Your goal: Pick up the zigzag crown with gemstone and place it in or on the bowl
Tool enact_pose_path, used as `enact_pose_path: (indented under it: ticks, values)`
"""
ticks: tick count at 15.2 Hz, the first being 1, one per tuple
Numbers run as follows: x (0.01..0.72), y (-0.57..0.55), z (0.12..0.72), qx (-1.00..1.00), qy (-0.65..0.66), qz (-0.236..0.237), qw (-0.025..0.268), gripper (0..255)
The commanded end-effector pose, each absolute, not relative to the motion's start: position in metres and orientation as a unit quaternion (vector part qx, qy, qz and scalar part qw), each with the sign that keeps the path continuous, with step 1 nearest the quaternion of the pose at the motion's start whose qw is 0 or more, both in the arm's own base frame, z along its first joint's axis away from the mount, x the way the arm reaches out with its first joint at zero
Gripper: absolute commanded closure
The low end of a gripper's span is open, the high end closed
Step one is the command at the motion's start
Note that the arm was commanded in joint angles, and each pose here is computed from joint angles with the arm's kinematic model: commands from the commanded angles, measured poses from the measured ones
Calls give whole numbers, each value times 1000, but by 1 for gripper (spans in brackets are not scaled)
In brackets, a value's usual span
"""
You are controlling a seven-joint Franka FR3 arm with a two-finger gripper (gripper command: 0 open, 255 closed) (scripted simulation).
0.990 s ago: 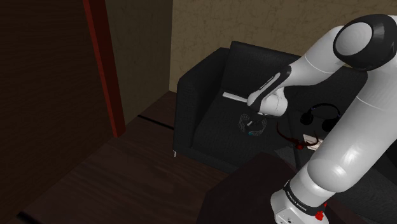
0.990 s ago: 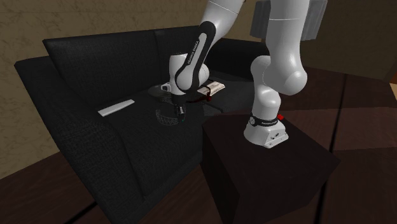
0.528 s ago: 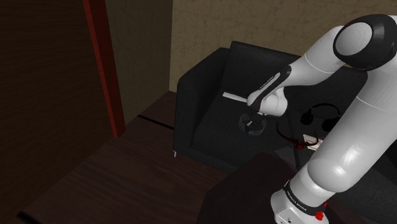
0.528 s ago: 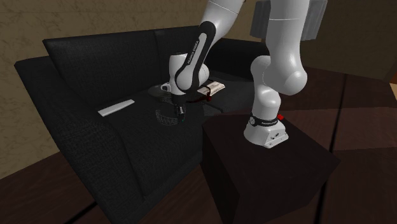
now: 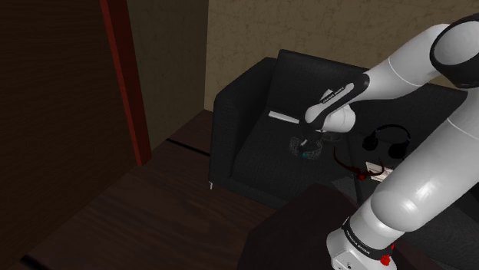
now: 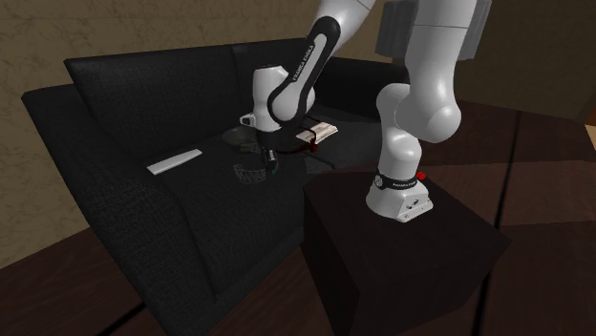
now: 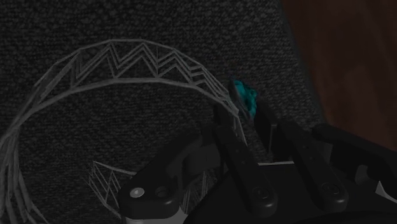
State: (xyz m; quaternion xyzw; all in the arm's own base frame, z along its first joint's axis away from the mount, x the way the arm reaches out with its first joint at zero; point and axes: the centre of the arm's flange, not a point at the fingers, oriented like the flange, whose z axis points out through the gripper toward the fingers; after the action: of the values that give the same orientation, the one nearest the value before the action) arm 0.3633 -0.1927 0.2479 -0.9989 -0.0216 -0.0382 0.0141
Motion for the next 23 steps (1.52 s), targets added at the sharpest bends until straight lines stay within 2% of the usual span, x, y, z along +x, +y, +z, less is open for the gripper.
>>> enact_pose_path:
  ticks: [1,23]
  values:
    - [363,-193,258,-999,-22,-38,14,255]
    - [363,-193,372,-999,-22,-38,14,255]
